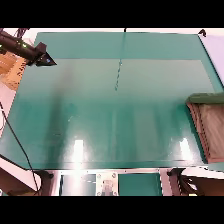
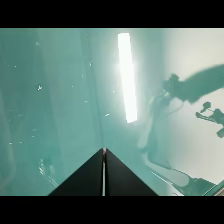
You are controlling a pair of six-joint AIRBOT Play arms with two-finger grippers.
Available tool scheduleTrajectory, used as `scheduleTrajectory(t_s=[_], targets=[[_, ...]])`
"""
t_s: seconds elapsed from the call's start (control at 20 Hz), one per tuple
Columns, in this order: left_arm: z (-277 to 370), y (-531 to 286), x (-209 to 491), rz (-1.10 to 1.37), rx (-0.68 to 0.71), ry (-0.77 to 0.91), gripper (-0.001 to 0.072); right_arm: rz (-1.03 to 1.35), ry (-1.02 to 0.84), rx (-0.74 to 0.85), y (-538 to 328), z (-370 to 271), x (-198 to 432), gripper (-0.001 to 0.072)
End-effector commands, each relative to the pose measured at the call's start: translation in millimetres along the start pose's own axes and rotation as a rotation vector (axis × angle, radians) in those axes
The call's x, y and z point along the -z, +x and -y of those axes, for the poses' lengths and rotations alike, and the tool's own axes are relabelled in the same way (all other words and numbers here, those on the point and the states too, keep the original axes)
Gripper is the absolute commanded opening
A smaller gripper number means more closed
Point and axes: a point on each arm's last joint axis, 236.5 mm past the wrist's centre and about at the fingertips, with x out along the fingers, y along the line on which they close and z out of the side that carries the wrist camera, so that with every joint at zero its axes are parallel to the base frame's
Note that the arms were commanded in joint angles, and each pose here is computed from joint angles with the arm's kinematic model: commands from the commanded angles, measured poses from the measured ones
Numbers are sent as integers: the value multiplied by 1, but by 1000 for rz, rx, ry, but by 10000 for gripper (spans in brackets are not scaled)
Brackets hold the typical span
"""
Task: Fold the shirts.
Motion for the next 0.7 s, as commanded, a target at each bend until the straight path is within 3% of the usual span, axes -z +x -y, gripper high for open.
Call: scheduleTrajectory(t_s=[0.0,0.3,0.35,0.4,0.5,0.65], targets=[[0,0,1,-4,0,1,20,-1,171,336,-31,83,23,17],[2,-1,8,-33,8,1,21,-243,319,679,-2,174,105,20],[2,-1,8,-34,8,1,21,-299,318,701,12,184,120,72],[2,-1,8,-33,10,1,21,-346,316,709,25,190,132,197],[3,-1,8,-33,12,2,21,-461,327,725,45,200,164,582],[7,-1,5,-19,30,4,20,-493,366,707,55,195,167,585]])
